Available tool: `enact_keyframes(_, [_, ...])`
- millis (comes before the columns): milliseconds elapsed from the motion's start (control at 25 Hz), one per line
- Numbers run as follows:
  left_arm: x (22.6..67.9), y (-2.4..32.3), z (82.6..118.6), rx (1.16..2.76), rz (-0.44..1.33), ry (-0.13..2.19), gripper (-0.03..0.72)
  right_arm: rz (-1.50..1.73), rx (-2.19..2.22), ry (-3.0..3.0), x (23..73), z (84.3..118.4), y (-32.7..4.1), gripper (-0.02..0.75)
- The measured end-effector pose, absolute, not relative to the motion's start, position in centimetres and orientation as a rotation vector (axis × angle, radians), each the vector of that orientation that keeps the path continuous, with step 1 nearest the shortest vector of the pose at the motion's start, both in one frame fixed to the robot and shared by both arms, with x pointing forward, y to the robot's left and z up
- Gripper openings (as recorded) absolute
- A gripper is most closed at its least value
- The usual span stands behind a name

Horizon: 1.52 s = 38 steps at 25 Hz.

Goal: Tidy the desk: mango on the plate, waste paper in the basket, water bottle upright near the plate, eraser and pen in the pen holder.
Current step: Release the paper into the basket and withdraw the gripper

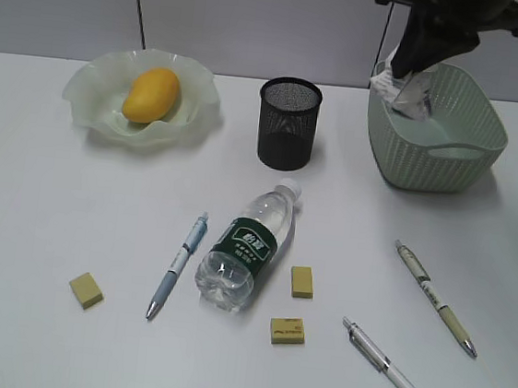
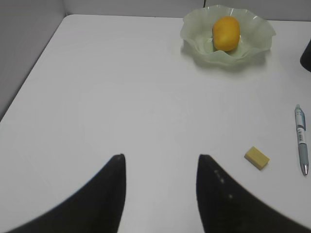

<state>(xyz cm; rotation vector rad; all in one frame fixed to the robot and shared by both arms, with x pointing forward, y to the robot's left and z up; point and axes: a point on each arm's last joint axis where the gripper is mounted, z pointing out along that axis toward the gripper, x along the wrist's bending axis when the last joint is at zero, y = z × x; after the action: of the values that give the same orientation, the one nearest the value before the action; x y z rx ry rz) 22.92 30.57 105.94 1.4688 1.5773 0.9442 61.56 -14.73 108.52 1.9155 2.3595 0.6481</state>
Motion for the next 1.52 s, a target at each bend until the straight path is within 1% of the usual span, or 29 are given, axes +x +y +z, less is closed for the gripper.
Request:
enact_keyframes(200, [22.9,30.6,105.9,1.469,0.944,1.577,0.361,0.707,1.935,2.203,63.4,109.3,-17.8,0.014])
enact_keyframes(320, [22.9,30.6,105.9,1.469,0.944,1.577,0.342,0.722,1.954,2.112,64.4,109.2,-19.9,0.014])
enact_keyframes(560, [22.9,30.6,105.9,1.469,0.944,1.577,0.293,0.702,1.960,1.987,67.2,107.0,-22.9,0.014])
enact_keyframes(760, [22.9,30.6,105.9,1.469,0.944,1.577,0.249,0.692,1.926,1.947,69.9,104.7,-23.4,0.014])
enact_keyframes(960, [22.9,30.6,105.9,1.469,0.944,1.577,0.243,0.662,1.879,1.938,72.6,102.9,-23.4,0.014])
enact_keyframes(1160, [22.9,30.6,105.9,1.469,0.944,1.577,0.242,0.657,1.881,1.941,73.8,102.1,-23.3,0.019])
enact_keyframes(1200, [22.9,30.6,105.9,1.469,0.944,1.577,0.242,0.659,1.879,1.940,74.0,102.1,-23.3,0.035])
enact_keyframes(1280, [22.9,30.6,105.9,1.469,0.944,1.577,0.242,0.657,1.881,1.941,74.0,101.9,-23.2,0.103])
enact_keyframes(1320, [22.9,30.6,105.9,1.469,0.944,1.577,0.242,0.657,1.881,1.941,74.0,101.9,-23.2,0.163])
enact_keyframes(1520, [22.9,30.6,105.9,1.469,0.944,1.577,0.242,0.657,1.880,1.941,74.0,101.9,-23.2,0.529])
